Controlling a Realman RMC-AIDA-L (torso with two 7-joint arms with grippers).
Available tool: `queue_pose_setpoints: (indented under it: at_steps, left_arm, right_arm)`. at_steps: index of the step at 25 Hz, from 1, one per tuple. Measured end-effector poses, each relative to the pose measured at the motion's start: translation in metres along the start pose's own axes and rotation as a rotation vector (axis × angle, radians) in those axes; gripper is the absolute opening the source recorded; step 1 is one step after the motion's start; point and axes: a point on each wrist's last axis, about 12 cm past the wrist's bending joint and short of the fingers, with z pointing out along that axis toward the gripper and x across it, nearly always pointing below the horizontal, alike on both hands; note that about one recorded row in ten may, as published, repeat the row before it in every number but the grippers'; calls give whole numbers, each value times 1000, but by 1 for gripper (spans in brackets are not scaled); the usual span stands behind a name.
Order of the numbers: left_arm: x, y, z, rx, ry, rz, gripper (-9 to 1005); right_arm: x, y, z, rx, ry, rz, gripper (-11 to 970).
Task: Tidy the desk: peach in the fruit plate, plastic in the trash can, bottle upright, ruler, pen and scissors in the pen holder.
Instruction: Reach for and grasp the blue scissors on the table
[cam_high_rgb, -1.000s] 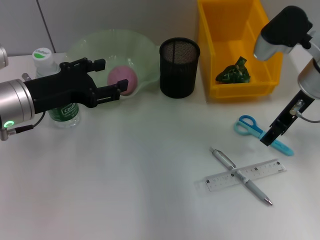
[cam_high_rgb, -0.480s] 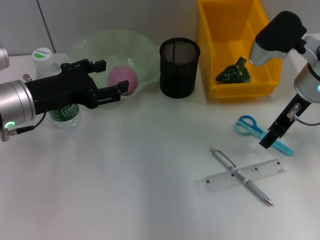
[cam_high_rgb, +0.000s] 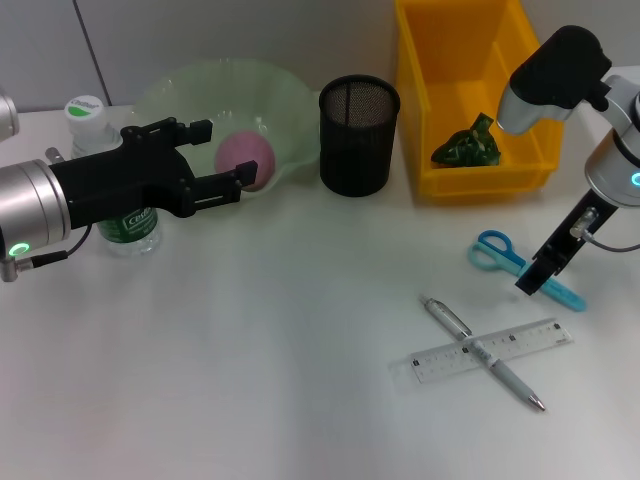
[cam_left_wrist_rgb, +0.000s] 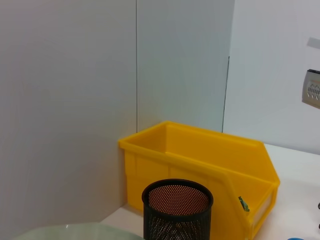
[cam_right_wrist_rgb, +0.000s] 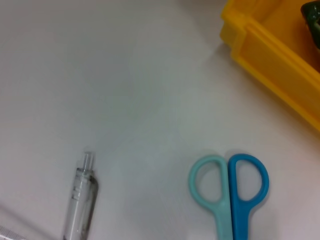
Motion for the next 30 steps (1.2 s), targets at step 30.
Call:
queue_pose_setpoints:
  at_steps: [30]
  left_arm:
    - [0, 0, 1, 3, 1, 7, 802]
  right_arm:
    - [-3, 2, 9, -10, 3, -4, 640]
